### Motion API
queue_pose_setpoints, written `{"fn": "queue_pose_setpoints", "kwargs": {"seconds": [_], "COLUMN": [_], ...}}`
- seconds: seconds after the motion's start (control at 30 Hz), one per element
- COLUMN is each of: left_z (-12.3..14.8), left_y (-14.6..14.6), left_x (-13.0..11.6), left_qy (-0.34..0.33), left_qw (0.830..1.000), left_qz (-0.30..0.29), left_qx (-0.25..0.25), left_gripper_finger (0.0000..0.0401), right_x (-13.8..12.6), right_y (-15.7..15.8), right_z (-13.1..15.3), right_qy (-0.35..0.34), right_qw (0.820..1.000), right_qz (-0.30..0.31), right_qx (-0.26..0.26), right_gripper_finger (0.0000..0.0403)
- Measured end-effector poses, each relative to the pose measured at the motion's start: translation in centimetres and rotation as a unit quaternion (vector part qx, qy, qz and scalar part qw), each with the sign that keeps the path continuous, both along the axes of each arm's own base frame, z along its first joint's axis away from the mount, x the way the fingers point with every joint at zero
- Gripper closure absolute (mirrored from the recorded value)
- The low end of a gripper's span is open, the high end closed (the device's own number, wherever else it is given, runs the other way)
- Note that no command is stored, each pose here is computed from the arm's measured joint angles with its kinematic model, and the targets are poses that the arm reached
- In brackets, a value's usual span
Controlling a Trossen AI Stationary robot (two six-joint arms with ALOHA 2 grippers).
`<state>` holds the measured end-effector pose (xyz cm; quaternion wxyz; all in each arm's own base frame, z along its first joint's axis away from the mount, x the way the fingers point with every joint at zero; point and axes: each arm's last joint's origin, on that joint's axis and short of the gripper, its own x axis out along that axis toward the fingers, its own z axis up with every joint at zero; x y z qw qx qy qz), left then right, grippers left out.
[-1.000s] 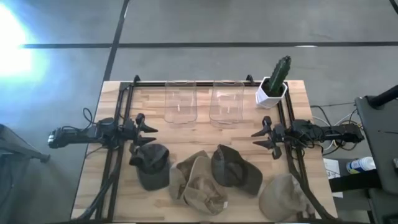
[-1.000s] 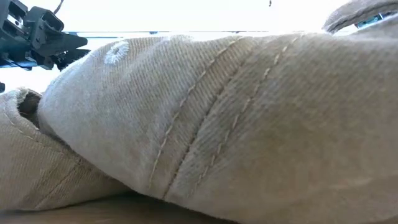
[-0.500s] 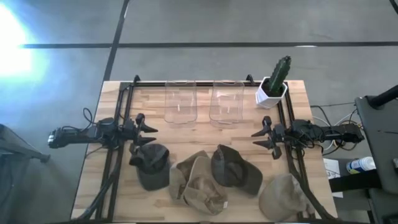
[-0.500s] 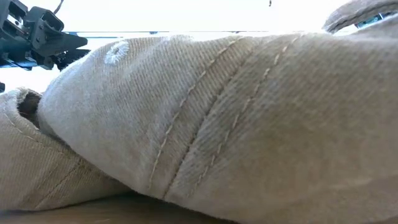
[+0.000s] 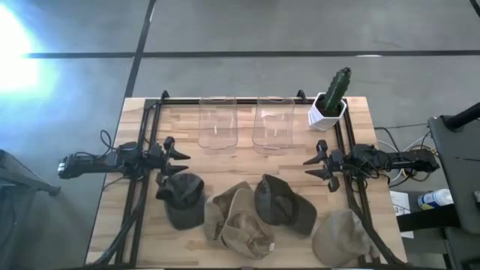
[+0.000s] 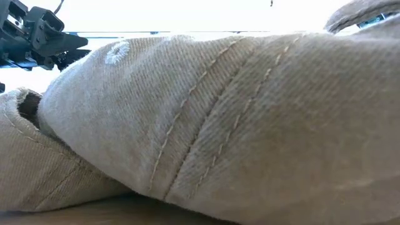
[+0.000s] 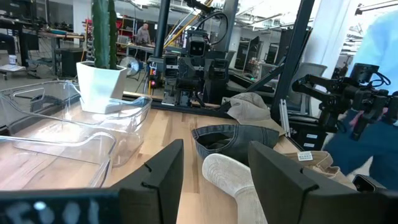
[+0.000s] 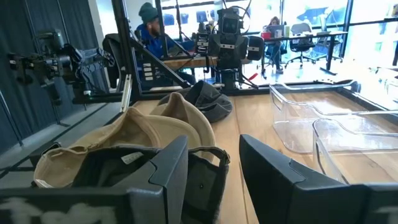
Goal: Pick & Place hat
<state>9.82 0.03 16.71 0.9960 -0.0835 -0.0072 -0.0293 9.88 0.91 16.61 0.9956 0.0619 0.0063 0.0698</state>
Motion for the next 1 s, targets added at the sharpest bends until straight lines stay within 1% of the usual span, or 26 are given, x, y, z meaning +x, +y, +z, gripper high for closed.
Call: {"fn": "queue_pose_setpoints", "kwargs": {"seconds": [0.13,0.2,0.23,0.3,0.33,0.4,0.47,0.6,0.63,0.67,0.73,0.77,0.83,1.0], "left_z": [0.0,0.0,0.0,0.0,0.0,0.0,0.0,0.0,0.0,0.0,0.0,0.0,0.0,0.0], "left_y": [0.0,0.0,0.0,0.0,0.0,0.0,0.0,0.0,0.0,0.0,0.0,0.0,0.0,0.0], "left_x": [0.0,0.0,0.0,0.0,0.0,0.0,0.0,0.0,0.0,0.0,0.0,0.0,0.0,0.0], "left_qy": [0.0,0.0,0.0,0.0,0.0,0.0,0.0,0.0,0.0,0.0,0.0,0.0,0.0,0.0], "left_qw": [1.0,1.0,1.0,1.0,1.0,1.0,1.0,1.0,1.0,1.0,1.0,1.0,1.0,1.0], "left_qz": [0.0,0.0,0.0,0.0,0.0,0.0,0.0,0.0,0.0,0.0,0.0,0.0,0.0,0.0], "left_qx": [0.0,0.0,0.0,0.0,0.0,0.0,0.0,0.0,0.0,0.0,0.0,0.0,0.0,0.0], "left_gripper_finger": [0.0227,0.0227,0.0227,0.0227,0.0227,0.0227,0.0227,0.0227,0.0227,0.0227,0.0227,0.0227,0.0227,0.0227], "right_x": [0.0,0.0,0.0,0.0,0.0,0.0,0.0,0.01,0.02,0.01,0.01,0.01,0.01,-0.01], "right_y": [0.0,0.0,0.0,0.0,0.0,0.0,0.0,-0.12,-0.15,-0.14,-0.14,-0.14,-0.14,-0.17], "right_z": [0.0,0.01,0.05,0.15,0.16,0.15,0.14,0.2,0.22,0.26,0.38,0.39,0.38,0.8], "right_qy": [-0.006,-0.006,-0.005,-0.001,0.005,0.014,0.02,0.016,0.018,0.02,0.024,0.027,0.032,0.013], "right_qw": [0.999,0.999,1.0,0.999,0.996,0.988,0.982,0.975,0.969,0.959,0.931,0.919,0.905,0.889], "right_qz": [0.0,0.0,0.0,0.0,0.001,0.001,0.001,-0.019,-0.022,-0.021,-0.016,-0.016,-0.015,-0.009], "right_qx": [-0.043,-0.037,-0.017,0.052,0.092,0.152,0.189,0.221,0.246,0.283,0.364,0.392,0.423,0.457], "right_gripper_finger": [0.0261,0.0261,0.0261,0.0261,0.0261,0.0261,0.0261,0.0261,0.0261,0.0261,0.0261,0.0261,0.0261,0.0261]}}
